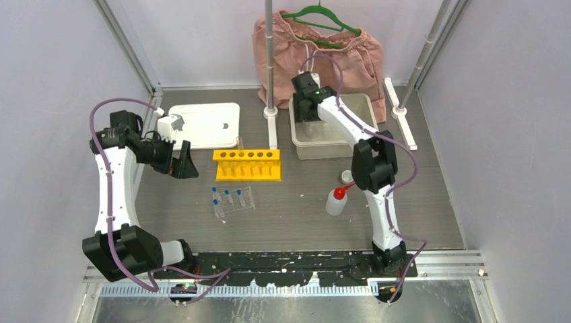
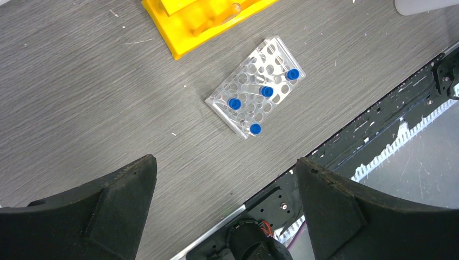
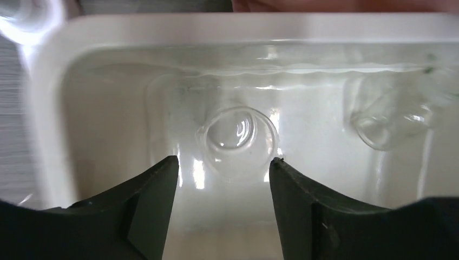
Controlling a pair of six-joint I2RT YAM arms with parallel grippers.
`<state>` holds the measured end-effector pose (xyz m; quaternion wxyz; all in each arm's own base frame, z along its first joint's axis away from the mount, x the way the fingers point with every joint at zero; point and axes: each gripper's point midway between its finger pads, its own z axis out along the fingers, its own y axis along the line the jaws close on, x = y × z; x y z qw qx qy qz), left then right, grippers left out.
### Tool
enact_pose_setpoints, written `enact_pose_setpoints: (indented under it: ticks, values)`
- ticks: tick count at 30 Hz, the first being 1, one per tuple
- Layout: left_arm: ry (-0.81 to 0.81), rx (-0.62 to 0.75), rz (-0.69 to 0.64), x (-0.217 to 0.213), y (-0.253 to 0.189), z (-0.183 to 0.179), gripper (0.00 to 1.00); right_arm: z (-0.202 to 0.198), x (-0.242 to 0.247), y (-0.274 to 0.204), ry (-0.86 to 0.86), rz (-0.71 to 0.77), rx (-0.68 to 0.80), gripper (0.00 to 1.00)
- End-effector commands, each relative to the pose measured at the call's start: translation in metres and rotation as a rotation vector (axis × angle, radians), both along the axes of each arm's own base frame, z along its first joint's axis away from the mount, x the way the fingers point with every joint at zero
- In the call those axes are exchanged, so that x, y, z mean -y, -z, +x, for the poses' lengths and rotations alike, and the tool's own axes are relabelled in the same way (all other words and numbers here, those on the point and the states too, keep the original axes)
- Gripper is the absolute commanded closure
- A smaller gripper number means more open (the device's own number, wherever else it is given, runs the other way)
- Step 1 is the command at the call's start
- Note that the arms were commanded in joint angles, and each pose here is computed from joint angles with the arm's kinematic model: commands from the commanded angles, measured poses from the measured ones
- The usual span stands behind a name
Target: Organize the chemistry lab equipment
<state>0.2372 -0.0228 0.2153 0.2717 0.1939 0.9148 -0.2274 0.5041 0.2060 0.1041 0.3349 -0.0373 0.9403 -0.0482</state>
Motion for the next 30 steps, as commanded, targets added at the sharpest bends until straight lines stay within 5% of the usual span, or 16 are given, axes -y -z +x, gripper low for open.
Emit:
enact_pose_setpoints:
  ticks: [1, 8, 17, 30]
  values:
    - [0.007, 0.045, -0.001, 0.001, -0.012, -0.001, 0.00, -0.020, 0.005, -0.143, 0.045, 0.172, 0.229, 0.32]
    - [0.010, 0.042, -0.033, 0.007, -0.016, -0.003, 0.00, -0.092, 0.054, -0.159, 0.173, 0.164, 0.223, 0.42]
    - [0.014, 0.046, -0.024, 0.007, -0.019, -0.007, 0.00, -0.175, 0.124, -0.073, 0.392, 0.143, 0.081, 0.61]
    - [0.013, 0.039, -0.013, 0.005, -0.025, -0.009, 0.00, -0.190, 0.141, 0.001, 0.488, 0.144, -0.024, 0.64]
